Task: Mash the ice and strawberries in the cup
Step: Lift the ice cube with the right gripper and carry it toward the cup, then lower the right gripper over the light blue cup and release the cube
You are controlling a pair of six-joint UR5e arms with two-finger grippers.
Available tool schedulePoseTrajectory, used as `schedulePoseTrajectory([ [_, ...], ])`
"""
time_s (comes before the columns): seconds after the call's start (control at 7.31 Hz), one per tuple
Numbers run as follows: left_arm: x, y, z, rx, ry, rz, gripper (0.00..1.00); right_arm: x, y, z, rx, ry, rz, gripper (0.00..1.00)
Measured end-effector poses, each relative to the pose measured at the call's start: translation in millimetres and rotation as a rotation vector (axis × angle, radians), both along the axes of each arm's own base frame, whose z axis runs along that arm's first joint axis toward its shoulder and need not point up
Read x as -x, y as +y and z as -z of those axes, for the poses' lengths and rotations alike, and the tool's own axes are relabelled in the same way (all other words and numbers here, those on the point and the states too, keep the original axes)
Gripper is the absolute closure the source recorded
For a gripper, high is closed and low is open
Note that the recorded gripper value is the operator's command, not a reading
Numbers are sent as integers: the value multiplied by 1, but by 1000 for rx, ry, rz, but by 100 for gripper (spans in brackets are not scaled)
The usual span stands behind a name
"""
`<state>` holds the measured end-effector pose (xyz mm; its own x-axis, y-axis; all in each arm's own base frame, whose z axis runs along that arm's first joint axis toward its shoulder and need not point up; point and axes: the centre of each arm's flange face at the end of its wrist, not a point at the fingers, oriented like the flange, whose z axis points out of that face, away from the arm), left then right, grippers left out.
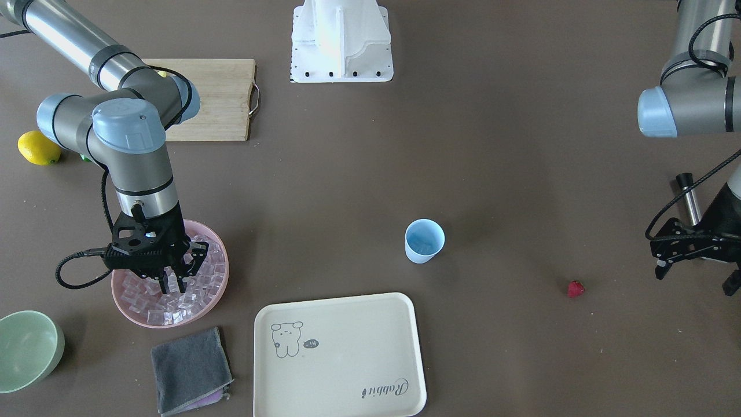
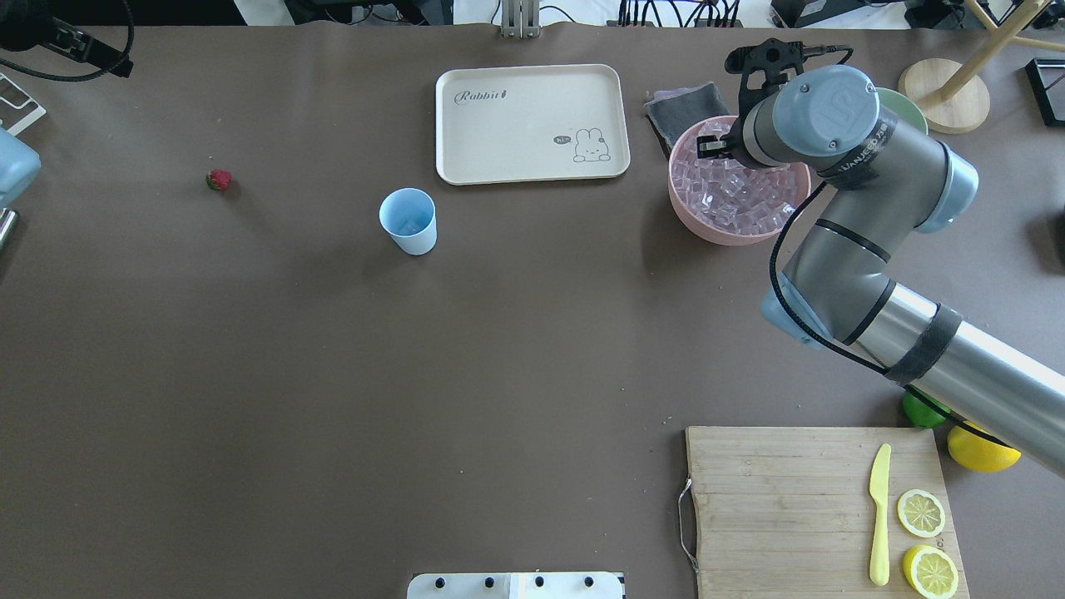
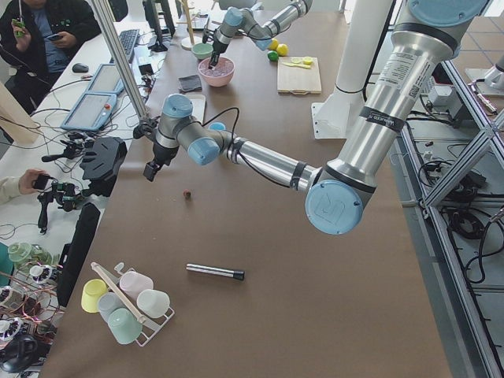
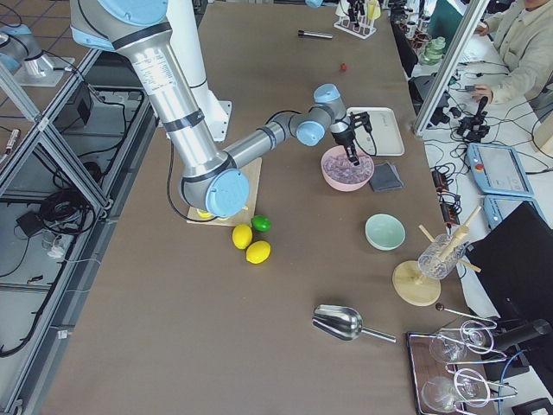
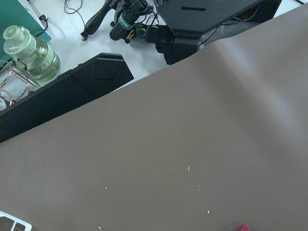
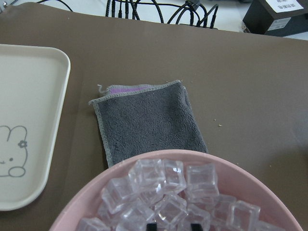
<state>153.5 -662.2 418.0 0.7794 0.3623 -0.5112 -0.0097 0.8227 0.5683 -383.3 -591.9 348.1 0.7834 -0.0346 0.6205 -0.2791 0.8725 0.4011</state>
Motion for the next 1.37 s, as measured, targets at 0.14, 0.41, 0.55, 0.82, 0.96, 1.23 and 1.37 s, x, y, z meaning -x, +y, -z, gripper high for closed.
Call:
schedulePoseTrajectory([
  [0.14,0,0,1,-1,1,-1,2,-10,-6,9,-1,-21,-3,100],
  [0.41,0,1,4,-5,4,0,2,-14,-19,63,-51,-84,-11,100],
  [0.55,0,0,5,-7,6,1,2,-10,-24,101,-87,-122,-16,100],
  [0.82,-1,0,9,-12,11,1,2,-2,-31,166,-149,-180,-17,100],
  [0.96,-1,1,10,-12,13,-1,2,9,-33,195,-175,-200,-10,100],
  [1.23,-3,-3,13,-9,11,-1,2,43,-25,248,-225,-225,6,100],
  [1.37,-6,-9,17,-9,10,-2,2,63,-17,266,-242,-232,17,100],
])
